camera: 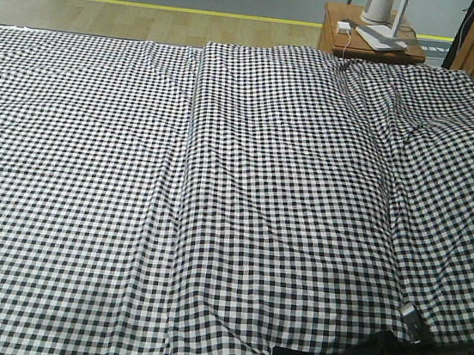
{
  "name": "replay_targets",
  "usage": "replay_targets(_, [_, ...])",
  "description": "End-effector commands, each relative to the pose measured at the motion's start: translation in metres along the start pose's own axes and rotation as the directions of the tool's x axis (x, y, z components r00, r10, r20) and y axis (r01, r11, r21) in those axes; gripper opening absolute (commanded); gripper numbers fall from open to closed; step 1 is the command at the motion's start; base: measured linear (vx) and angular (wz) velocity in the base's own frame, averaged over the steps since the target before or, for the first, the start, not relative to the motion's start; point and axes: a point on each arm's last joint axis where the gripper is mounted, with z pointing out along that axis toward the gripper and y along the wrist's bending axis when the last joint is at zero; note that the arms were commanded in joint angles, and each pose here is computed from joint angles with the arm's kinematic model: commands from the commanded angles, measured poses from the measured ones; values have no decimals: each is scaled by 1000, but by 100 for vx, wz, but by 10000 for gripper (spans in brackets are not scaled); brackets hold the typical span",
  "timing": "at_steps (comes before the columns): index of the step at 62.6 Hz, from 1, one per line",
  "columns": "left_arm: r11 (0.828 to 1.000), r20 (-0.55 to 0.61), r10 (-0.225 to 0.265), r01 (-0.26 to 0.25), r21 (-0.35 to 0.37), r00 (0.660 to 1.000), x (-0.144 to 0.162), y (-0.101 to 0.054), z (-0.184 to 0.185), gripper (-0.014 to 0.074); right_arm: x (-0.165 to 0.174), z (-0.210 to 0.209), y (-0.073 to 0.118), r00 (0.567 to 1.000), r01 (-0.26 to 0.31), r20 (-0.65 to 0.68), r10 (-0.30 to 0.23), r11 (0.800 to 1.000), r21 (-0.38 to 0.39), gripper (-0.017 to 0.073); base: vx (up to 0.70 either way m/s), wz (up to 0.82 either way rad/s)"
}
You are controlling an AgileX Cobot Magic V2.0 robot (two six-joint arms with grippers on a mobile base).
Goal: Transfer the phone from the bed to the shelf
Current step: 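Close the right gripper on the black phone's edge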
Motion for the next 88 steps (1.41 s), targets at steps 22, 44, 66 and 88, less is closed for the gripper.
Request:
replay_targets(22, [1000, 71, -9, 9, -3, 997, -4, 0, 0, 1, -10, 2, 36, 995, 96, 59, -84, 964, -247, 594, 0, 0])
replay_targets(44, [1000, 71, -9, 9, -3, 997, -4, 0, 0, 1, -9, 23, 50, 990, 137, -6, -142, 961, -241, 594, 0, 0])
replay_targets(66, [1000, 71, -9, 9, -3, 997, -4, 0, 0, 1, -8, 23, 50, 989, 139, -12, -146, 961, -239, 501, 0, 0])
replay_targets(88, [1000, 71, -9, 9, -3, 997, -4, 0, 0, 1, -8, 23, 49, 988, 145, -12, -152, 961, -237, -1, 0, 0])
